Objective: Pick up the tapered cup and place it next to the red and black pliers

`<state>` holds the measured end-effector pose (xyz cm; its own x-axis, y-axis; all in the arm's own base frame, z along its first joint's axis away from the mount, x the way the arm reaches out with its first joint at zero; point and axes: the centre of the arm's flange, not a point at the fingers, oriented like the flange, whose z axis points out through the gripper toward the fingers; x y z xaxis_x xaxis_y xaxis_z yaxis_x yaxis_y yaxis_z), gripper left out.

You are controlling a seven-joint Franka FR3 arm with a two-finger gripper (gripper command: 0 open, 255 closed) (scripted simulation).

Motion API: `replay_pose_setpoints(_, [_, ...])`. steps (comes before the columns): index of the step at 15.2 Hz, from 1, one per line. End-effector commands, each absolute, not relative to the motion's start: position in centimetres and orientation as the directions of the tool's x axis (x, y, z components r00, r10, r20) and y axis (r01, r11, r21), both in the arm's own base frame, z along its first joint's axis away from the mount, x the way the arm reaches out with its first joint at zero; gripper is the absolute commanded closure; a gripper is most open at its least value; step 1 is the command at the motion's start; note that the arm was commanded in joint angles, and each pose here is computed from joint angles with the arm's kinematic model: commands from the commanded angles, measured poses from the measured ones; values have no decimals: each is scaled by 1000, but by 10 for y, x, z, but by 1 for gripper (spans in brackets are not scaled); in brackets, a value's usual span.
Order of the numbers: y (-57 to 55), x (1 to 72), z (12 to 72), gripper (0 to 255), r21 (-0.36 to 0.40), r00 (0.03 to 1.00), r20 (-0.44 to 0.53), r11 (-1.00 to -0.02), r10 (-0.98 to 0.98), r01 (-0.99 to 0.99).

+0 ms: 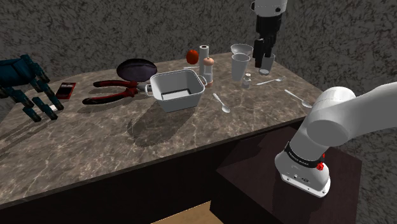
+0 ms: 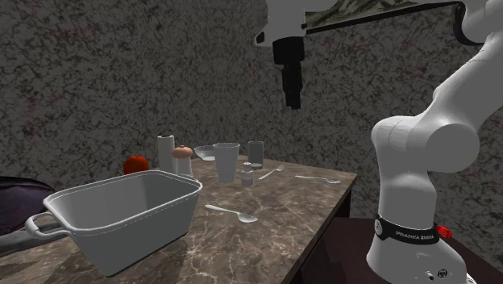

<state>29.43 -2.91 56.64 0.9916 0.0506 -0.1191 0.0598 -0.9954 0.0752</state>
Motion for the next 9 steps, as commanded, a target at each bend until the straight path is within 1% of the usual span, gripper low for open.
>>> replay_pose_setpoints(1, [-29,294,566,0,75,992,-119,-995,51,60])
replay_pose_setpoints(9, [-100,345,520,0,95,994,-75,-991,85,92])
